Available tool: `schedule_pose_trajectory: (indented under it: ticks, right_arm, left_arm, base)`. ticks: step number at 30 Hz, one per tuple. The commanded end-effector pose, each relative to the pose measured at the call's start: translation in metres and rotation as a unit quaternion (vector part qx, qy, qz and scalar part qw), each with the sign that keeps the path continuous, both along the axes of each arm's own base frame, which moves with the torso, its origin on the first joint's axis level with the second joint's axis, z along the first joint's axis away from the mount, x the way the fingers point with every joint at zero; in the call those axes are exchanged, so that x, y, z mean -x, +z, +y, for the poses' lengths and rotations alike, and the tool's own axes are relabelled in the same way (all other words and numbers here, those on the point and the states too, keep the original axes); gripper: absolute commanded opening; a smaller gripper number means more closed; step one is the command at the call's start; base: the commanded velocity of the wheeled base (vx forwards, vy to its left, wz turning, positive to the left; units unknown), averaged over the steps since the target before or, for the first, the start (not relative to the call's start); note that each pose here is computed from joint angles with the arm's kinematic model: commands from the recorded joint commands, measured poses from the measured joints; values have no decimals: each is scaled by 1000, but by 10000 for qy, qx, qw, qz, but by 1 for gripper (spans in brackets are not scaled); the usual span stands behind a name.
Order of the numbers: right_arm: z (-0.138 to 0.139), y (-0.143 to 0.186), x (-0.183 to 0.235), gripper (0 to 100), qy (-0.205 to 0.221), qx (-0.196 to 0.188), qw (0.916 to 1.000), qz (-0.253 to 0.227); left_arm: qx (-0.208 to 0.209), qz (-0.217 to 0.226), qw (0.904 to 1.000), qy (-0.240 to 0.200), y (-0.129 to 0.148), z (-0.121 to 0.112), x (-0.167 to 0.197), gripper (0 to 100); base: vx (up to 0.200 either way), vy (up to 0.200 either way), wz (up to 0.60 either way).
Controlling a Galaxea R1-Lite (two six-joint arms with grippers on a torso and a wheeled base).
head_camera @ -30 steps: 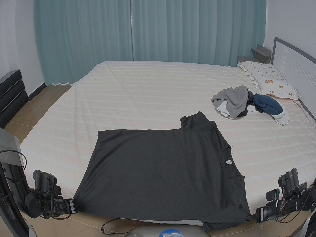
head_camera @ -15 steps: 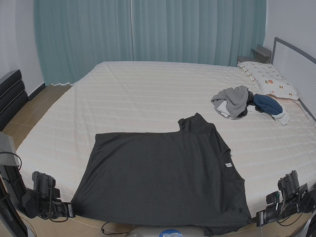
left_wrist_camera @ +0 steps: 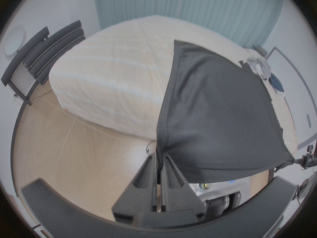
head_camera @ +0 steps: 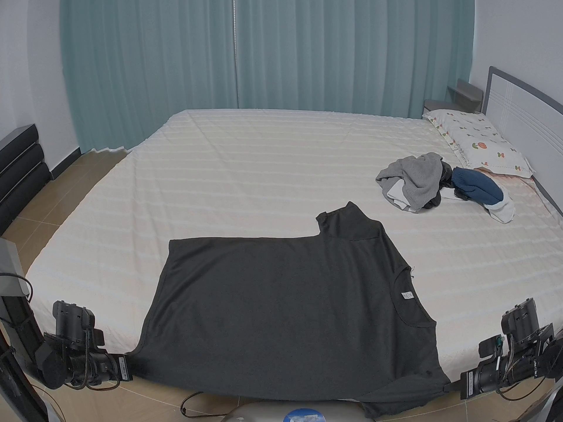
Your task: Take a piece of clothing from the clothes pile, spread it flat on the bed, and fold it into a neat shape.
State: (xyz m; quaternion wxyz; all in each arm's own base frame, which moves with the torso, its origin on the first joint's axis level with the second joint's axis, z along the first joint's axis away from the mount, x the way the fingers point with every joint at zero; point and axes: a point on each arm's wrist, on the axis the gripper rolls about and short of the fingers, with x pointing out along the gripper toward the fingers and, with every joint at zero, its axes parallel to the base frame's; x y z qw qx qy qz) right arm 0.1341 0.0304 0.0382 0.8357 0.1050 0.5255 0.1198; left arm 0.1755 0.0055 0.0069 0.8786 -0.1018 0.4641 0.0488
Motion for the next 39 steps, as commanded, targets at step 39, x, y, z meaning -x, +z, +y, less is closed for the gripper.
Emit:
schedule_pose_trajectory:
  ticks: [39]
  right_arm:
    - [1, 44, -76, 0, -1104, -521, 9863, -1110]
  left_arm:
    - [998, -1538, 9811, 611, 25, -4, -32, 0]
  base:
    - [0, 0, 0]
